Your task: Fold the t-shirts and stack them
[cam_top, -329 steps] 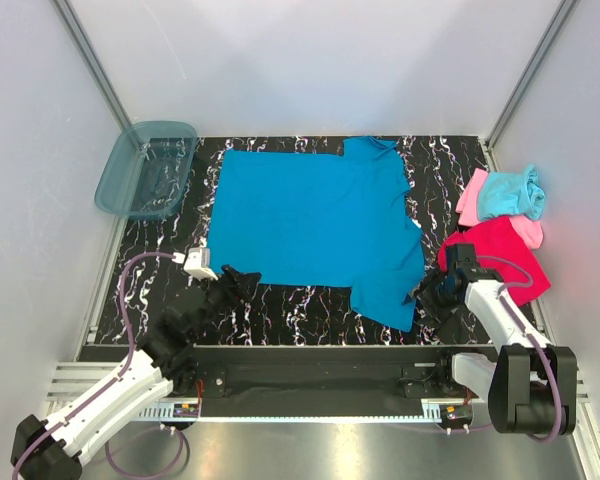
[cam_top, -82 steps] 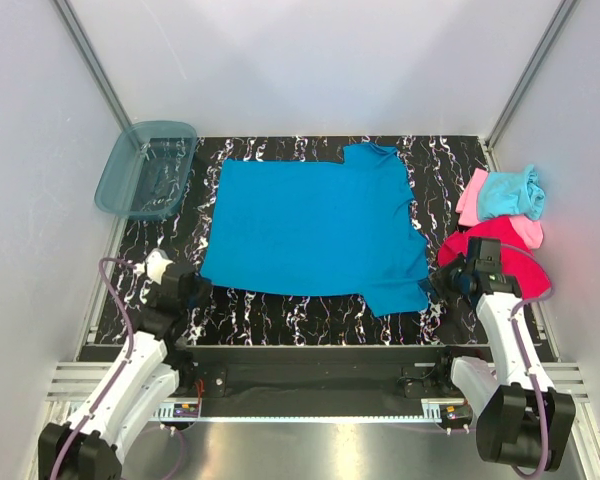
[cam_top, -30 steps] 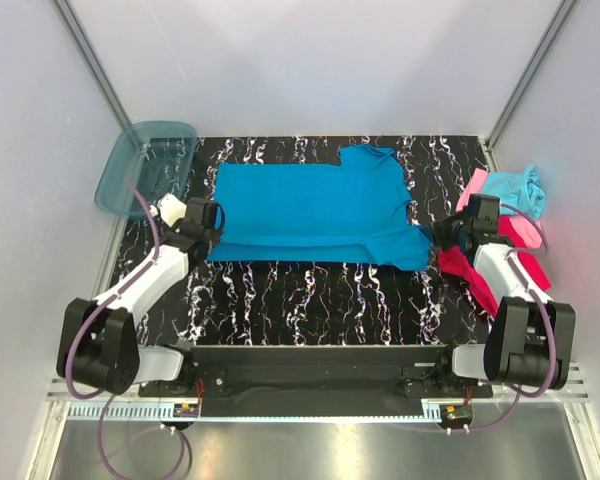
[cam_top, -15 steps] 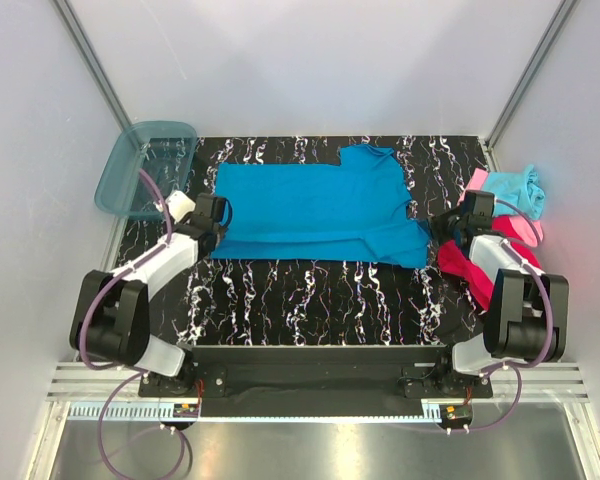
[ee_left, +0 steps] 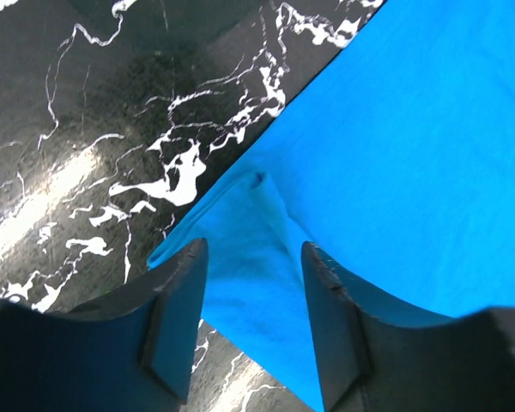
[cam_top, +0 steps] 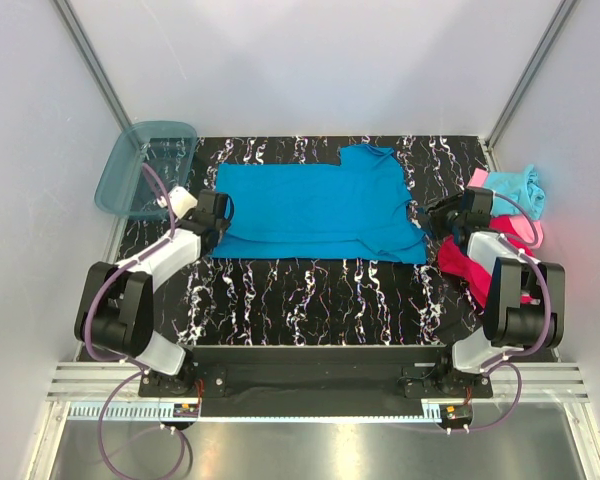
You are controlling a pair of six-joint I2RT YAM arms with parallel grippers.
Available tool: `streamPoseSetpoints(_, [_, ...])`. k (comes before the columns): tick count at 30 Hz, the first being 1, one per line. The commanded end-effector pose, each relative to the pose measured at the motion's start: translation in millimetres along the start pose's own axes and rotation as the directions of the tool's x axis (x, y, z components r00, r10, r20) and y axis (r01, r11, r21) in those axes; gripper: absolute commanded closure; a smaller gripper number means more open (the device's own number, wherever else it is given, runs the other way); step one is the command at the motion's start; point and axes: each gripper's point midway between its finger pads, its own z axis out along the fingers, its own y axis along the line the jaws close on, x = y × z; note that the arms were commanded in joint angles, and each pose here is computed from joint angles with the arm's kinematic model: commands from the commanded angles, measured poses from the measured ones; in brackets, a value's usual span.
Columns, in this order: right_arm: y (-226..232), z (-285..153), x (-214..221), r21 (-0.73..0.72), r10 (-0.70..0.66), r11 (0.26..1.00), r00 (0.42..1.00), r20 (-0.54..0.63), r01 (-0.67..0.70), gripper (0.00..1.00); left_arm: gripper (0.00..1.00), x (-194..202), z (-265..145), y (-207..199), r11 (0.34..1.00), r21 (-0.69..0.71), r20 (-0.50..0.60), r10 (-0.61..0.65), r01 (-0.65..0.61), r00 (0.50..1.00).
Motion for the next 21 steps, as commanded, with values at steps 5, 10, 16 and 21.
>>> streamPoseSetpoints(5, [68.3, -23.4, -17.8, -0.145, -0.122, 0.980, 0.985, 0.122, 0.139, 0.42, 0.46, -37.9, -17.9, -28.6, 0.994, 0.088, 0.105, -0.079, 0.070, 0.991])
streamPoseSetpoints(10, [104.5, -64.3, -10.1, -0.200, -0.200, 0.951, 0.963, 0.182, 0.236, 0.42, 0.46, -42.5, -47.7, -34.9, 0.982, 0.174, 0.111, -0.092, 0.072, 0.990])
streamPoseSetpoints(16, [71.1, -87.8, 6.6, -0.161, -0.251, 0.946, 0.951, 0.181, 0.281, 0.43, 0.46, -14.1, -61.0, -24.3, 0.961, 0.273, 0.084, -0.067, 0.041, 0.994])
streamPoseSetpoints(21, [40.1, -67.4, 30.1, -0.121, -0.266, 0.954, 0.961, 0.077, 0.274, 0.43, 0.46, 19.6, -49.8, -29.7, 0.945, 0.328, 0.027, 0.003, -0.012, 1.000])
